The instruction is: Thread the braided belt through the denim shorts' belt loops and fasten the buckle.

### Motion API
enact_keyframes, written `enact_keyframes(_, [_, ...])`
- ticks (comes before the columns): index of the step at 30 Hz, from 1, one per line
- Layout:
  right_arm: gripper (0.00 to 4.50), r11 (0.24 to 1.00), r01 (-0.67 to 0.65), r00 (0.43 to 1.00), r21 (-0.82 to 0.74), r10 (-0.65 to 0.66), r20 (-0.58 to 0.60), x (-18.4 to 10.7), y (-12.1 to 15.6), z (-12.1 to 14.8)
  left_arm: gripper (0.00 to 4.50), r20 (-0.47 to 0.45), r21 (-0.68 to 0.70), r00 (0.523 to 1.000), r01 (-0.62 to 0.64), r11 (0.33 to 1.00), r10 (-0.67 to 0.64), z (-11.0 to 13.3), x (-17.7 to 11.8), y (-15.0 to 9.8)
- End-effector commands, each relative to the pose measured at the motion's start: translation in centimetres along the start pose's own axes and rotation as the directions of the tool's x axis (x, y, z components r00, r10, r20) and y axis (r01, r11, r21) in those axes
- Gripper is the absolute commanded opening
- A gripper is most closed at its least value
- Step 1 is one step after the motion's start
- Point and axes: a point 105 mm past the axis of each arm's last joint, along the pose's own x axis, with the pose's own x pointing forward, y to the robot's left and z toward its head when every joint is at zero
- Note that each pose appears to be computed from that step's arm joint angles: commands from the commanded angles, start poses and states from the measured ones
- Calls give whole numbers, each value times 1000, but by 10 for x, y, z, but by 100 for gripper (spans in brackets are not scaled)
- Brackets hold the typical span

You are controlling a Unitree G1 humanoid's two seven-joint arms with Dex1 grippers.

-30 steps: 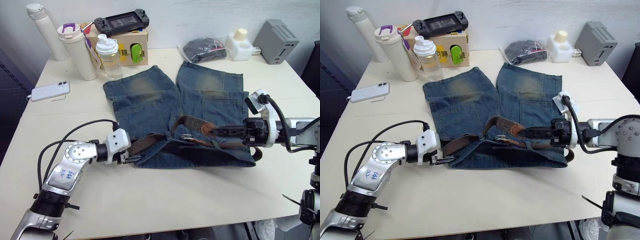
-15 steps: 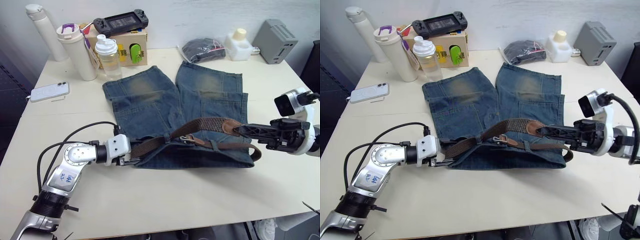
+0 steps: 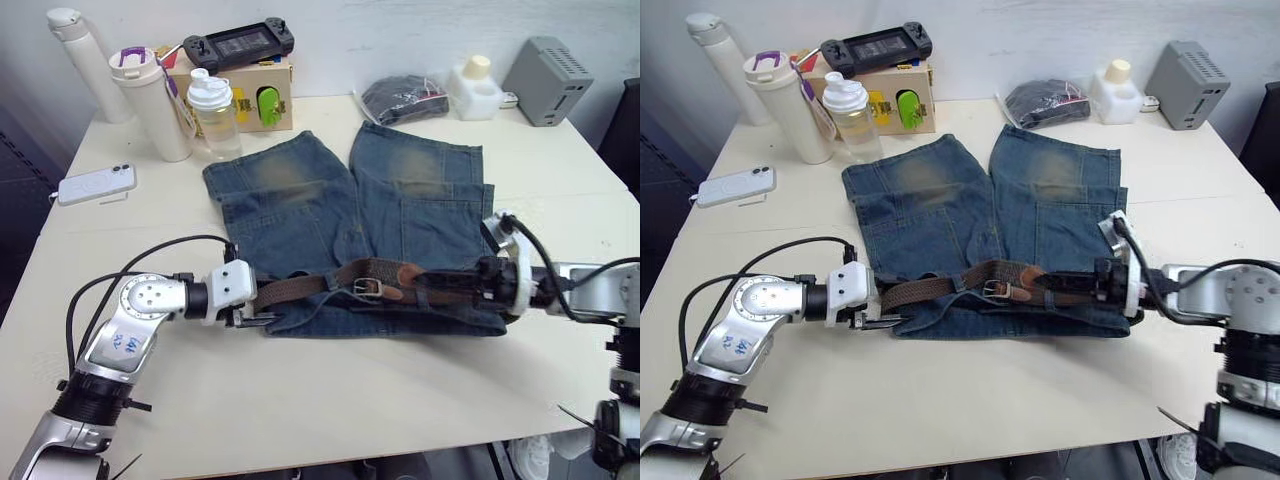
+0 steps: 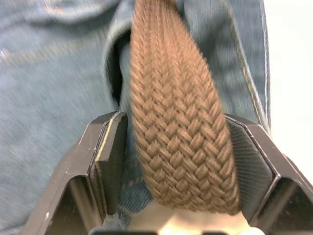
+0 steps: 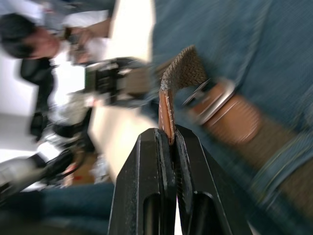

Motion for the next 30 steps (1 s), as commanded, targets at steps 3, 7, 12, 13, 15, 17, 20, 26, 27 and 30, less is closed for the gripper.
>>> enact_keyframes(3, [0,997,-52,998,-57,53,14,-1,21,9,318,100,-24,995,-2,1000,5,29,-8,9])
enact_keyframes(7, [0,998,-48,998,-44,50,26,-1,20,11,392,168,-80,986,14,997,0,43,-11,15])
enact_keyframes(12, [0,995,-82,996,-48,83,24,-2,28,12,441,281,-87,960,16,996,9,76,11,29])
enact_keyframes(13, [0,994,-97,995,-45,98,24,-1,31,13,441,307,-74,952,19,997,4,84,21,31])
enact_keyframes(15, [0,993,-113,993,-37,114,28,0,34,14,441,331,-58,944,22,998,-1,93,33,32])
enact_keyframes(17, [0,990,-138,989,-2,137,63,2,37,20,441,345,15,938,-34,999,26,101,49,33])
enact_keyframes(20, [0,977,-206,969,47,197,150,1,44,33,441,336,135,942,-66,989,17,98,66,16])
enact_keyframes(26, [0,968,-243,956,53,230,182,2,46,37,441,344,260,928,-238,936,141,83,71,3])
enact_keyframes(27, [0,968,-245,956,53,232,180,3,46,36,441,358,273,915,-293,917,186,84,70,6])
enact_keyframes(30, [0,967,-250,955,52,238,175,3,47,34,441,398,301,861,-448,842,316,87,68,17])
